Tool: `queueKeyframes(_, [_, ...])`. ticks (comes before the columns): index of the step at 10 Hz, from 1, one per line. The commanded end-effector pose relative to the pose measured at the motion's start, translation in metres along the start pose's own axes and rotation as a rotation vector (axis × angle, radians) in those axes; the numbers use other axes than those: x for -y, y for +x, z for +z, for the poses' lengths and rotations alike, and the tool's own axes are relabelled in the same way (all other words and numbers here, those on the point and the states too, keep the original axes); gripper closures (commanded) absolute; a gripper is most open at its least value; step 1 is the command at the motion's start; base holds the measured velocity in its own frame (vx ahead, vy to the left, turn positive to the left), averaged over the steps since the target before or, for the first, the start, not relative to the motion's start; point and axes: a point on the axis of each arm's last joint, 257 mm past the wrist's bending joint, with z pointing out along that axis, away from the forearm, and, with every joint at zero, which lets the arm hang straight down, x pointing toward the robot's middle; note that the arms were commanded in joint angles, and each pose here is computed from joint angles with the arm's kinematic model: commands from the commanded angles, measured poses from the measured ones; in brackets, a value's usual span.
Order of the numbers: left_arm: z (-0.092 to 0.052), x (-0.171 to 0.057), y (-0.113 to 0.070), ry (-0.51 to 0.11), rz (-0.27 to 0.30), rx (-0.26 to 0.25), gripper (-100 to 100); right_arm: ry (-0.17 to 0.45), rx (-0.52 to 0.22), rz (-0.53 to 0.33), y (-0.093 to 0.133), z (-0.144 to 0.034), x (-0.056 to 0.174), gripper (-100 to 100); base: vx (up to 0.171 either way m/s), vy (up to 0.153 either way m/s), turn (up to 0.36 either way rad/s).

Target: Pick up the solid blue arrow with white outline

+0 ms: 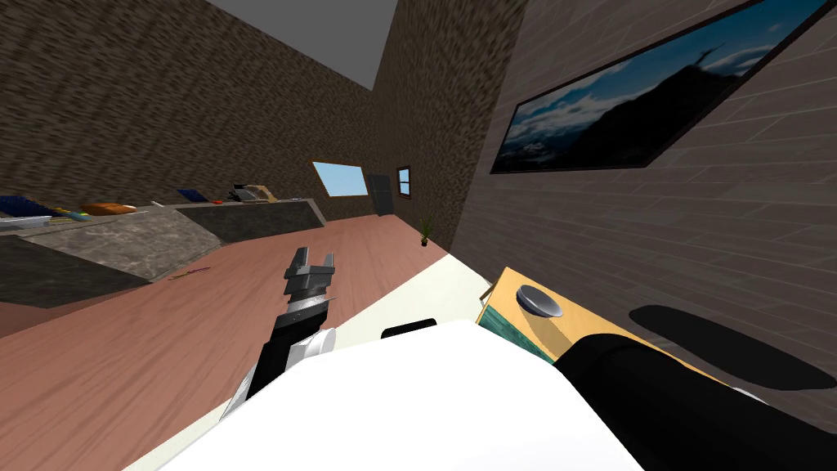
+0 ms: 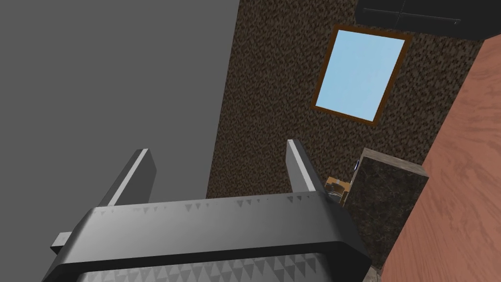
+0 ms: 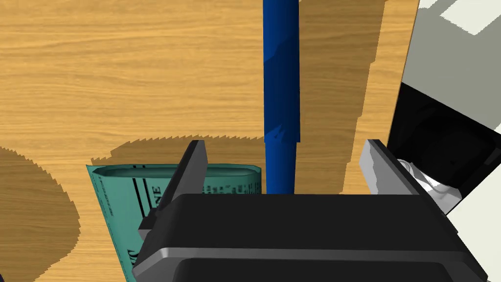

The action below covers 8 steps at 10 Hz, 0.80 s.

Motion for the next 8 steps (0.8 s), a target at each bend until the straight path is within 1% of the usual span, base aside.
queueKeyframes(1, [0.0, 0.0, 0.0, 0.0, 0.0, 0.0, 0, -0.014, 0.035, -0.025, -0.021, 0.01, -0.005, -100, -0.002, -0.034, 0.026])
queueKeyframes(2, [0.0, 0.0, 0.0, 0.0, 0.0, 0.0, 0, -0.007, 0.021, -0.015, -0.013, 0.007, -0.002, -100, -0.001, -0.013, 0.01])
queueKeyframes(3, [0.0, 0.0, 0.0, 0.0, 0.0, 0.0, 0, -0.009, 0.023, -0.018, -0.015, 0.007, -0.003, 0, 0.0, 0.0, 0.0])
queueKeyframes(4, [0.0, 0.0, 0.0, 0.0, 0.0, 0.0, 0, -0.01, 0.023, -0.011, -0.017, 0.017, -0.013, -100, -0.006, -0.031, 0.046])
queueKeyframes(7, [0.0, 0.0, 0.0, 0.0, 0.0, 0.0, 0, -0.013, 0.023, -0.001, -0.021, 0.031, -0.028, -100, -0.013, -0.055, 0.047])
queueKeyframes(8, [0.0, 0.0, 0.0, 0.0, 0.0, 0.0, 0, -0.012, 0.023, -0.002, -0.02, 0.029, -0.024, -100, -0.003, -0.021, 0.007])
